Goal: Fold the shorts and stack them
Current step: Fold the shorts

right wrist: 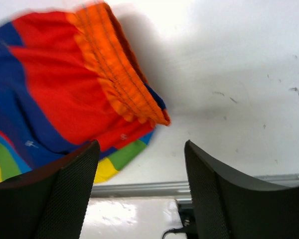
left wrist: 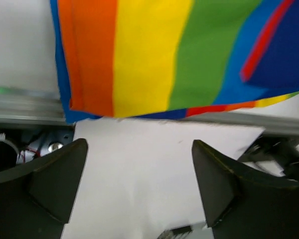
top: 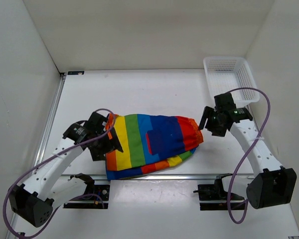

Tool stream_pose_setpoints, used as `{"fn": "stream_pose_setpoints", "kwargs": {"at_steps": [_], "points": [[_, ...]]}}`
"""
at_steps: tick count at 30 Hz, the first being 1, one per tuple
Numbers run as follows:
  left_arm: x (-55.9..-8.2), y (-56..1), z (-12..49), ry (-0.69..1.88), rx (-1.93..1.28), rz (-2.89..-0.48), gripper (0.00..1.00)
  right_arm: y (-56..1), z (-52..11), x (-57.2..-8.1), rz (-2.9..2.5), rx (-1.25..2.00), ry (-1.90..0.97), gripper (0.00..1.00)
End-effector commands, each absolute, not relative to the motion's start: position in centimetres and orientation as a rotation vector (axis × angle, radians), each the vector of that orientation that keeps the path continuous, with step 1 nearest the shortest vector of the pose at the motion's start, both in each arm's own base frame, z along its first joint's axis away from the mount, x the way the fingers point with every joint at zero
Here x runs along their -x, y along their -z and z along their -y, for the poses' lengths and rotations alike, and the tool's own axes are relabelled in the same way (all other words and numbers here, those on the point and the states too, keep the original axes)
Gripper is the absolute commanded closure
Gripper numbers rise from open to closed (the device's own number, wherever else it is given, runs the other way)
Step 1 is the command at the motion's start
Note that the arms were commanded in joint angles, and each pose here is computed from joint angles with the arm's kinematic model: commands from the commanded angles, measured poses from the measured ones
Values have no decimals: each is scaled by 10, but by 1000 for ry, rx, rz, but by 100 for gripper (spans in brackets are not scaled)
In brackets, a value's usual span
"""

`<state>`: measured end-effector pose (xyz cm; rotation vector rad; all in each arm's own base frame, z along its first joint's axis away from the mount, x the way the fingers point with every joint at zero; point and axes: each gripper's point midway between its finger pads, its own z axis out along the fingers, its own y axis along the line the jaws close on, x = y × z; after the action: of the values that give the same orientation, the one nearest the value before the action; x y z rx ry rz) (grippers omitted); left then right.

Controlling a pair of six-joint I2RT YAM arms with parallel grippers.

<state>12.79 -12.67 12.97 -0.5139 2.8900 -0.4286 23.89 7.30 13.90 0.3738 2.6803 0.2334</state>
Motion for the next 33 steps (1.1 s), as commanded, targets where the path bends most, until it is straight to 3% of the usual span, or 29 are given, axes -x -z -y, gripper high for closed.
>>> {"fn": "stream_pose_setpoints", "kwargs": {"at_steps": [1, 2, 3, 4, 6, 10, 14, 16, 24, 26, 27, 32, 33], "points": [[-164, -156, 126, 381, 489, -2752, 6, -167, -78, -266, -2577, -383, -278, 28], [-170, -157, 129, 388, 488, -2743, 10, -169, -84, -278, -2566, -373, -309, 32], [-183, -152, 131, 358, 493, -2730, 20, -169, -91, -280, -2578, -353, -333, 44], [-190, -148, 130, 340, 509, -2725, 26, -171, -98, -284, -2576, -330, -352, 48], [-193, -126, 128, 274, 556, -2788, 31, -166, -105, -290, -2588, -308, -356, 58], [-198, -94, 133, 254, 702, -2821, 20, -139, -141, -283, -2671, -171, -511, 62], [-210, -60, 147, 312, 789, -2856, 22, -77, -155, -266, -2824, -171, -510, 68], [-214, -38, 143, 215, 809, -2917, 23, -47, -157, -257, -2878, -240, -498, 71], [-279, -18, 161, 136, 629, -2978, 25, -9, -163, -255, -2924, -526, -451, 59], [-299, -11, 163, 119, 592, -2981, 26, -11, -166, -266, -2903, -580, -443, 56], [-322, -20, 165, 98, 571, -2927, 26, -12, -168, -271, -2896, -592, -448, 49], [-376, -30, 153, -44, 509, -2892, 26, -24, -178, -321, -2823, -615, -414, 46], [-397, -58, 156, -25, 472, -2828, 26, -30, -180, -327, -2823, -614, -414, 46]]}}
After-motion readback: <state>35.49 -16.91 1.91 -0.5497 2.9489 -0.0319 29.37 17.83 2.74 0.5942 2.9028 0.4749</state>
